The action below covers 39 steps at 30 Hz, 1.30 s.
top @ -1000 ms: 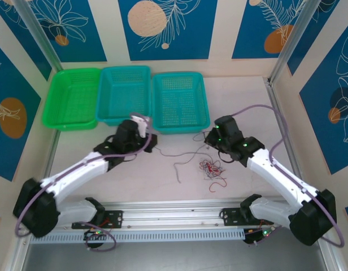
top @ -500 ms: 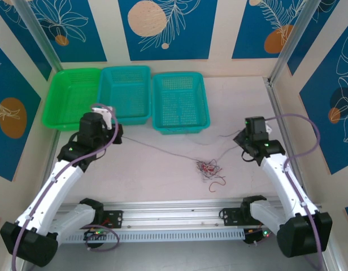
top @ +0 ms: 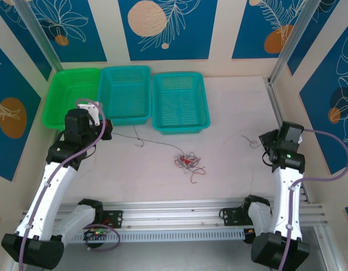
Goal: Untangle the cables
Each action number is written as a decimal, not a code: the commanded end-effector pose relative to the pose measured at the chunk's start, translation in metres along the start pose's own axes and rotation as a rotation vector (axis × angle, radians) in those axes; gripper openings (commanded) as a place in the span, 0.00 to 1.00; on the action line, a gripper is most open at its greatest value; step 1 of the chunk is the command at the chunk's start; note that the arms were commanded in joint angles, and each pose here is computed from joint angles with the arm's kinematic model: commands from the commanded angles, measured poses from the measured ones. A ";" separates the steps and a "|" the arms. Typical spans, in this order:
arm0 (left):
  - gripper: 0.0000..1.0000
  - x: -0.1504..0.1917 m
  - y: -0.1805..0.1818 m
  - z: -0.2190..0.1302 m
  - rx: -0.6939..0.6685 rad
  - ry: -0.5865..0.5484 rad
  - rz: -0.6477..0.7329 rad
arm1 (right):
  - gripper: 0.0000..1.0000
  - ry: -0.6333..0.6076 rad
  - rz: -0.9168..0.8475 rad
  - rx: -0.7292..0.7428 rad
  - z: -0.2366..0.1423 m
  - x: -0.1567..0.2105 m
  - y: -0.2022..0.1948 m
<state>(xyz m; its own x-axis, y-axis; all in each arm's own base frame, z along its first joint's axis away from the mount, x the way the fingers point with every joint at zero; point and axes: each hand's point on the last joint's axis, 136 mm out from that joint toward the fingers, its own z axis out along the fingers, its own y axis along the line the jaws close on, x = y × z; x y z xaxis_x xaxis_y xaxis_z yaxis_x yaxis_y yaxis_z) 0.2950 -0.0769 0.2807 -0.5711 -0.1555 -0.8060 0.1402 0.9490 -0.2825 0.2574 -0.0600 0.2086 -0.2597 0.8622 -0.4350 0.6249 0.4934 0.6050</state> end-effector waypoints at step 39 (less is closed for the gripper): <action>0.00 0.078 -0.015 0.003 0.183 0.117 -0.187 | 0.62 0.381 -0.750 -0.399 0.133 0.188 0.326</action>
<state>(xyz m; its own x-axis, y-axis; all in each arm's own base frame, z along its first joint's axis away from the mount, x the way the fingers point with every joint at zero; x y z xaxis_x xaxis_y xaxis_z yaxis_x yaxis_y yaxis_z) 0.2511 -0.1022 0.2080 -0.7004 -0.2649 -0.6628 0.1501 0.8532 -0.4996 0.5200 0.2416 0.2528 -0.7209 0.2958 -0.6268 -0.0787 0.8635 0.4981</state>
